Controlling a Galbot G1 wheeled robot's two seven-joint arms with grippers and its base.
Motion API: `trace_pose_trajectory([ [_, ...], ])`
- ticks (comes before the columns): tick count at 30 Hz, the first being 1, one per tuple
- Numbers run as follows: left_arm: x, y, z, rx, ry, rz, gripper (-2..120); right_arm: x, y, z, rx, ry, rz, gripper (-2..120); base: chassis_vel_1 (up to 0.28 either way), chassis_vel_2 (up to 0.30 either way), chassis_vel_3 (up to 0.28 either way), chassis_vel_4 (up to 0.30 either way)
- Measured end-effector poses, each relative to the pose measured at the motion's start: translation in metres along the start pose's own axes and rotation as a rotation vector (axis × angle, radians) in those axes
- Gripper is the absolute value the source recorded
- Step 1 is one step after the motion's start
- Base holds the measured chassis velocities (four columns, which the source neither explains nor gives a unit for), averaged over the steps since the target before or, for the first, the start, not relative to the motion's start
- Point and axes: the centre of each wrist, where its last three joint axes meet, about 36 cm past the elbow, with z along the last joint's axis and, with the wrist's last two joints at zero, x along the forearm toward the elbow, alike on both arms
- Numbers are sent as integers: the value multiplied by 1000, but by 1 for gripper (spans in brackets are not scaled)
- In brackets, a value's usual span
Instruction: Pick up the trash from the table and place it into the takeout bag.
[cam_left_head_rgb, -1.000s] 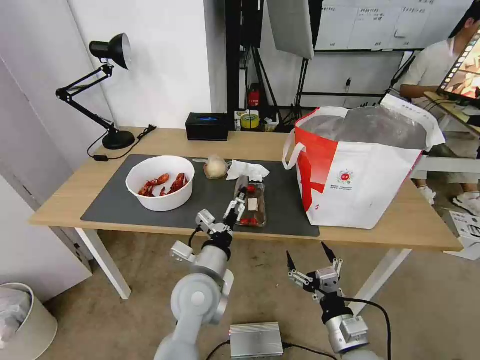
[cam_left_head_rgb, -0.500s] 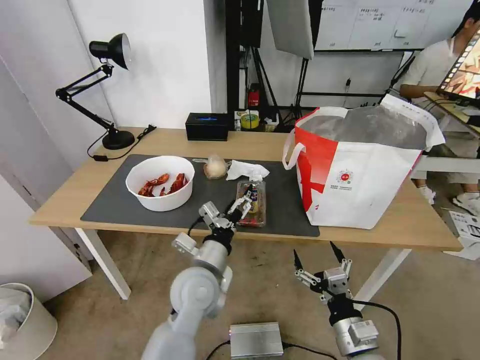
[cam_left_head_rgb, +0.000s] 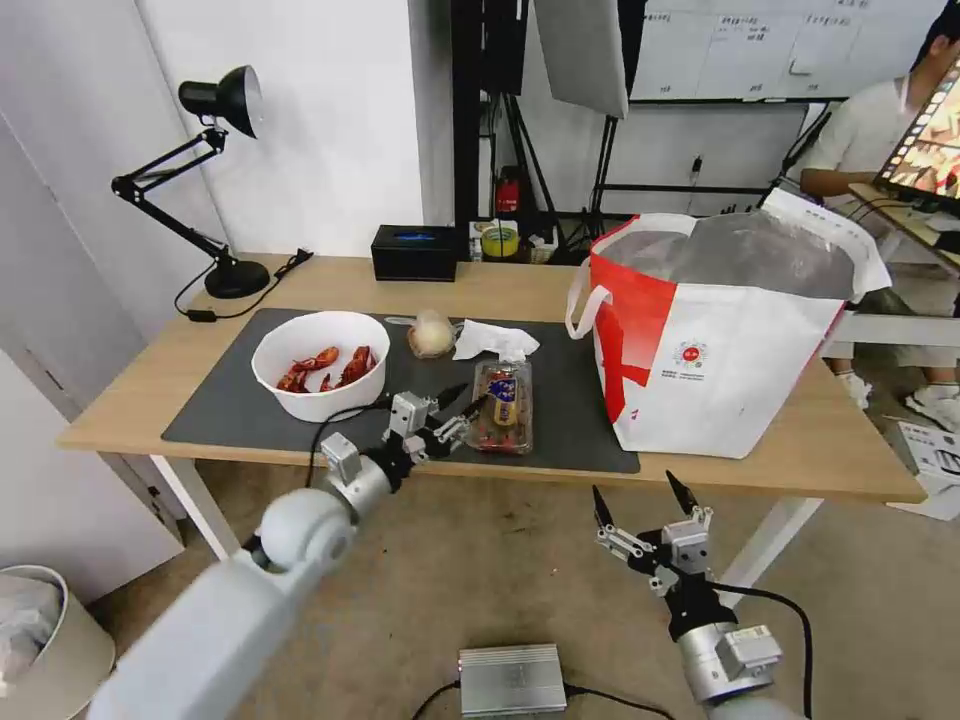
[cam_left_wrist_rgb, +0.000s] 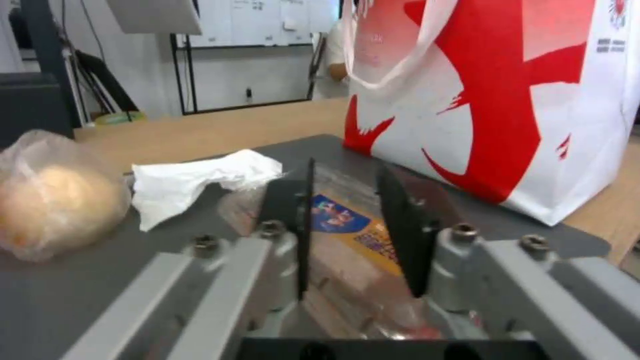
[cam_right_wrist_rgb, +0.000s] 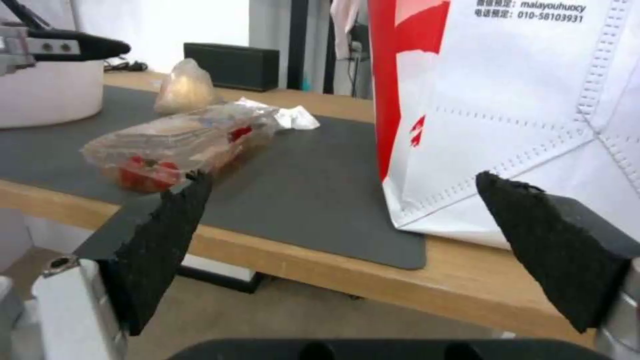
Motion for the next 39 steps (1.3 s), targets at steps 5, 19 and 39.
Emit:
trace_pose_trajectory([
  [5,-14,-2,1,6,17,17,9,0,-1,-5,-25,7,-1,100,0,0,0,0],
  [19,-56,-17,12,-19,89,104,0,-8,-25,-44,-196,26,1,100,0,0,0,0],
  [39,-43,-4,16,-51,157,54,0,-36,-42,-65,-386,66,-35,100,0,0,0,0],
])
